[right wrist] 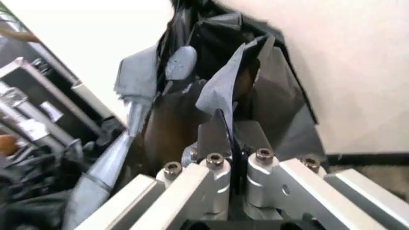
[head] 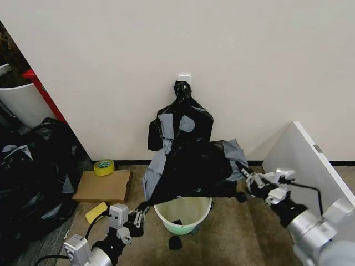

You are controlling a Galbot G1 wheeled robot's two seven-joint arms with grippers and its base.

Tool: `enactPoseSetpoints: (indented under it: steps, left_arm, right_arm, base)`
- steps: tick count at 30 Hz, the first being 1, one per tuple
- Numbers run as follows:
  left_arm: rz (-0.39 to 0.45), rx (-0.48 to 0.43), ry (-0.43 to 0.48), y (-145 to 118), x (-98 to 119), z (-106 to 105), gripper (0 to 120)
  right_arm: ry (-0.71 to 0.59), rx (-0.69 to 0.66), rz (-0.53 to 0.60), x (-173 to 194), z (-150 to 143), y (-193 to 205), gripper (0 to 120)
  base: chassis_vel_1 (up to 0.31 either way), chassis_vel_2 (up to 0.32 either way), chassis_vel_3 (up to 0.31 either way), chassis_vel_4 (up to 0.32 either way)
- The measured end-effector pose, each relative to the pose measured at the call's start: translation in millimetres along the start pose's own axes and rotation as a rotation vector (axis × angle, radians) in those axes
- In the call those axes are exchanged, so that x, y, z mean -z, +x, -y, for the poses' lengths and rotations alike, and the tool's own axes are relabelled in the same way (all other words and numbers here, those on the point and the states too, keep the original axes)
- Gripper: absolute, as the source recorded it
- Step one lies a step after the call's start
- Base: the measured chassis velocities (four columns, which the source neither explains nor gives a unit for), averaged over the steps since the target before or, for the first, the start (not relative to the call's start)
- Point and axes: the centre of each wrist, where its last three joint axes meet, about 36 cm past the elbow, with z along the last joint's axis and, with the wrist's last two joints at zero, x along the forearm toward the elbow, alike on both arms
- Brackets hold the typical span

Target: Place the garbage bag over the trash bin.

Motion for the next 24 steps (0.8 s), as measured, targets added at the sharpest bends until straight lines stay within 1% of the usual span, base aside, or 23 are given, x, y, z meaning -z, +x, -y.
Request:
enactPoseSetpoints:
  steps: [1, 3, 5, 11, 15, 17, 19, 20, 21, 22, 24]
  left_arm:
    - [-0.032, 0.004, 0.016, 2, -4, 1, 0]
    - [-0.057, 0.009, 0.017, 5, -8, 3, 0]
    - [-0.057, 0.012, 0.01, 5, -8, 3, 0]
    - [-0.031, 0.019, -0.055, 6, -7, 1, 0]
    - [-0.008, 0.024, -0.055, 6, -7, 1, 0]
    - [-0.04, 0.015, -0.05, 6, -8, 1, 0]
    - [-0.116, -0.004, -0.042, 9, -12, 3, 0]
    - [-0.116, -0.004, -0.042, 9, -12, 3, 0]
    - [-0.183, -0.012, -0.047, 10, -14, 4, 0]
    - [-0.213, -0.017, -0.056, 9, -13, 4, 0]
    - [-0.211, -0.023, -0.085, 4, -7, 2, 0]
  right_arm:
    - [-0.011, 0.003, -0.014, 0, 1, 1, 0]
    - [-0.019, 0.001, -0.031, -1, 1, 2, 0]
    - [-0.023, 0.001, -0.033, -1, 1, 3, 0]
    - [-0.027, 0.005, -0.022, 2, 0, -1, 0]
    - [-0.042, 0.013, 0.007, 7, 0, -4, 0]
    - [-0.049, 0.019, 0.002, 10, 1, -4, 0]
    - [-0.032, 0.022, -0.024, 7, 1, -3, 0]
    - [-0.032, 0.022, -0.024, 7, 1, -3, 0]
    - [-0.018, 0.022, -0.04, 4, 0, -3, 0]
    - [-0.012, 0.021, -0.045, 2, 0, -3, 0]
    - [-0.006, 0.023, -0.043, 2, -1, -4, 0]
  base:
    - [0.0, 0.0, 0.0, 0.0]
    - [0.0, 0.0, 0.0, 0.0]
    - [0.0, 0.0, 0.0, 0.0]
    - [0.0, 0.0, 0.0, 0.0]
    - [0.0, 0.0, 0.0, 0.0]
    - [0.0, 0.0, 0.0, 0.0]
    - [0.0, 0.0, 0.0, 0.0]
    - [0.0, 0.0, 0.0, 0.0]
    - [0.0, 0.0, 0.0, 0.0]
    - [0.0, 0.0, 0.0, 0.0]
    - [0.0, 0.0, 0.0, 0.0]
